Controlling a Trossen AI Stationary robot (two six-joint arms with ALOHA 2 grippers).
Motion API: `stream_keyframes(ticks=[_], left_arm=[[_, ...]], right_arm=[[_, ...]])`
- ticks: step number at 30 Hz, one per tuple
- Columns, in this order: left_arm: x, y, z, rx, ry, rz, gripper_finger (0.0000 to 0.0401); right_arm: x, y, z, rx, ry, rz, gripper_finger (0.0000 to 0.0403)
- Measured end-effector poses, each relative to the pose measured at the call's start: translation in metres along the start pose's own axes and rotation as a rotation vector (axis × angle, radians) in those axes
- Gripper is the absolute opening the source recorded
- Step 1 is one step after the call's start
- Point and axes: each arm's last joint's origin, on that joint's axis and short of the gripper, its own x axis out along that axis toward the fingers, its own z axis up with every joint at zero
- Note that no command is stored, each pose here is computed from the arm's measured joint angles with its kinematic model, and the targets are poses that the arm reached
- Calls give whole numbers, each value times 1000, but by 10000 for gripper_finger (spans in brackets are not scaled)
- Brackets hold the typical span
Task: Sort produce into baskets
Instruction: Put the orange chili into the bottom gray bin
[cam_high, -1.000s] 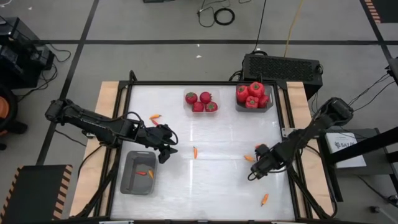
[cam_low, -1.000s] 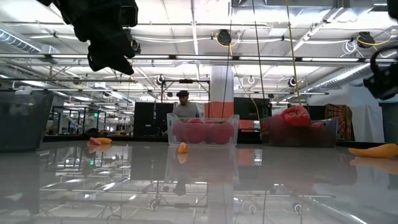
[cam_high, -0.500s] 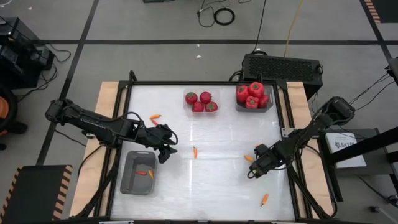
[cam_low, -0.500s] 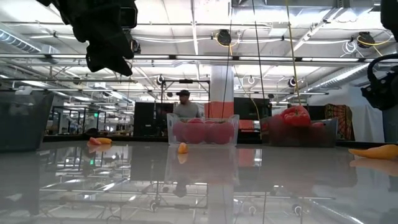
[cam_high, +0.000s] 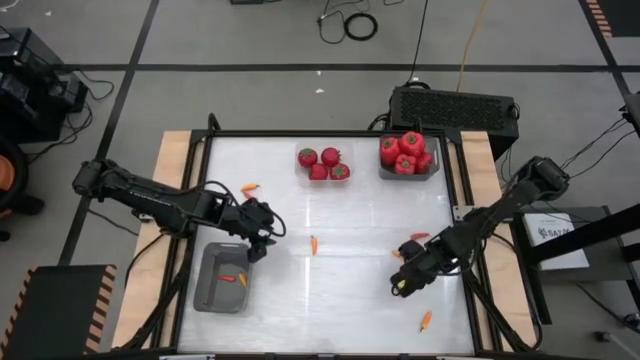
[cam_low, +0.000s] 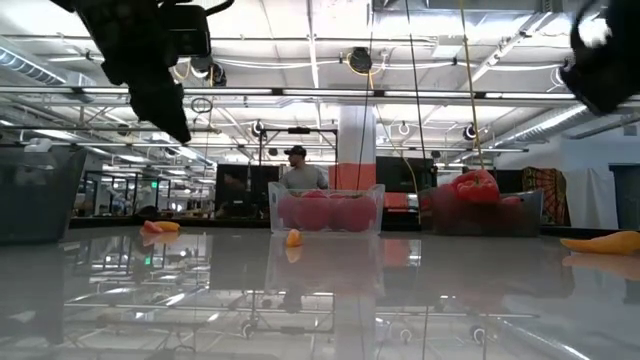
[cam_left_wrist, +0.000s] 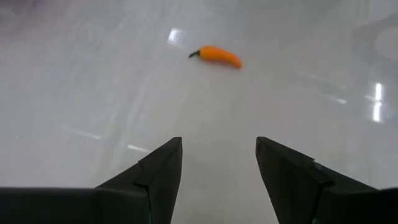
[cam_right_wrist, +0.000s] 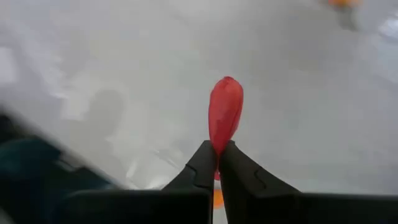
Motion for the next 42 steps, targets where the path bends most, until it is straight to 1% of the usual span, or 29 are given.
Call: stream_keyframes(ticks=[2,5,8,12,16,18,21,24,27,31,35,38,42], left_arm=[[0,2,1,32,-1,12,212],[0,7,3,70,-21,56,212],[0,12,6,106,-33,94,212],[-3,21,6,147,-17,118,212],[-18,31,1,166,15,141,212],[-29,35,-2,160,11,148,212],[-43,38,-8,183,16,143,212],[-55,40,-15,204,32,133,212],[-62,42,-21,216,51,121,212],[-67,42,-21,217,24,93,212],[-67,42,-21,218,24,93,212],[-67,42,-21,218,19,91,212],[-66,42,-21,219,18,91,212]], right_arm=[[-8,15,-2,-17,-50,84,5],[-16,42,0,-63,-185,241,3],[-16,72,5,-125,-303,349,2],[-5,116,21,-214,-400,407,3],[14,166,46,-321,-474,436,3],[24,192,63,-378,-521,452,3],[37,228,91,-458,-601,487,3],[51,259,120,-518,-676,511,3],[63,282,146,-571,-737,523,3],[75,305,174,-632,-811,536,3],[81,319,191,-651,-860,566,7],[91,321,200,-649,-869,567,8],[103,317,207,-615,-850,552,9]])
